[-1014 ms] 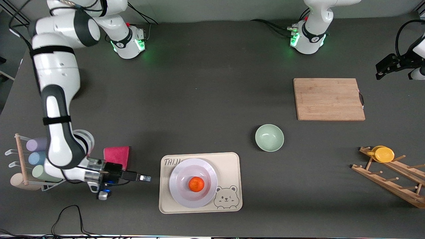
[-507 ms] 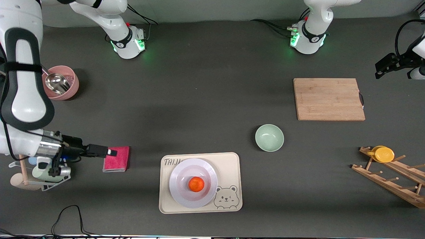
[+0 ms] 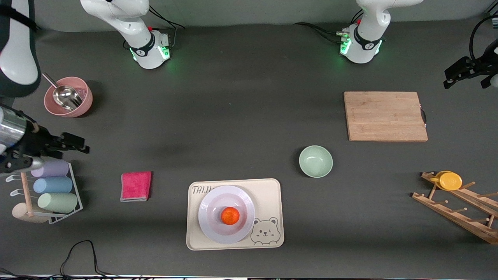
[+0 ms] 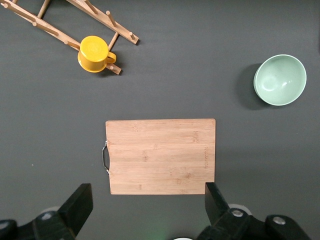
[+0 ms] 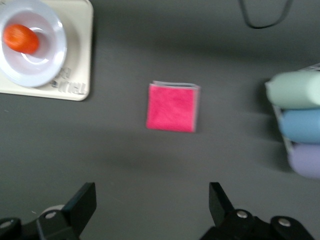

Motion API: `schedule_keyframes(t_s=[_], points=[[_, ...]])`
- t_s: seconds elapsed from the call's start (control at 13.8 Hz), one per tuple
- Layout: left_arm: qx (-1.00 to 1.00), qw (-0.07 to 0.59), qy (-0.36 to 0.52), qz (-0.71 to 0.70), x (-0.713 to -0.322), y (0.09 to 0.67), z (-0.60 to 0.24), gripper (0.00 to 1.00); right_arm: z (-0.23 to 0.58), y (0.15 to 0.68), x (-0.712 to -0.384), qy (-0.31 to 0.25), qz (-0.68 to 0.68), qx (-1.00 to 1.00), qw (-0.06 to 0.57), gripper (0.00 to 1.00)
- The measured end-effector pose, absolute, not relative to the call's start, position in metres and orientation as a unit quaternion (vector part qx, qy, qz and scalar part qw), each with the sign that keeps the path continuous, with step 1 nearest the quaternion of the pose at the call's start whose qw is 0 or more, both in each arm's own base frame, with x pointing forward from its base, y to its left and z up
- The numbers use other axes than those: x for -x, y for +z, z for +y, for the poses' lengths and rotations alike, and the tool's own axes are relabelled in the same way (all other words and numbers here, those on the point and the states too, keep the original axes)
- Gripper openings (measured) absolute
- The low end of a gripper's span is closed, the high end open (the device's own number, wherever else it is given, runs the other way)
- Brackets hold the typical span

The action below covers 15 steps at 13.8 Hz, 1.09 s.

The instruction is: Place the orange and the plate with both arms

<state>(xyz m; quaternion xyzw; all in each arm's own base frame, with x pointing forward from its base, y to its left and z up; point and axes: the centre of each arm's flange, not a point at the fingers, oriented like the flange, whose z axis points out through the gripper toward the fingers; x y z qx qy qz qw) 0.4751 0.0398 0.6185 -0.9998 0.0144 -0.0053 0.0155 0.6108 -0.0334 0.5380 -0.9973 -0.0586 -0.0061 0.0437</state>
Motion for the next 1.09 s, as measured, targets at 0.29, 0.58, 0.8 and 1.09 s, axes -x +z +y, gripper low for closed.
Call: schedule_keyframes(t_s=[0.29, 0.58, 0.8, 1.09], points=[[1.000, 0.016, -0.006, 0.016, -0.474, 0.620, 0.038, 1.00, -0.050, 0.582, -0.593, -0.016, -0.056, 0.998, 0.005, 1.00], [1.000, 0.015, -0.006, 0.015, -0.474, 0.620, 0.040, 1.00, -0.065, 0.592, -0.589, -0.012, -0.041, 0.999, -0.002, 1.00], [1.000, 0.015, -0.002, 0.017, -0.473, 0.619, 0.040, 1.00, -0.071, 0.589, -0.589, -0.006, -0.034, 0.999, -0.002, 1.00], [1.000, 0.014, 0.013, 0.023, -0.469, 0.622, 0.040, 1.00, -0.061, 0.589, -0.590, -0.006, -0.041, 0.999, -0.002, 1.00]])
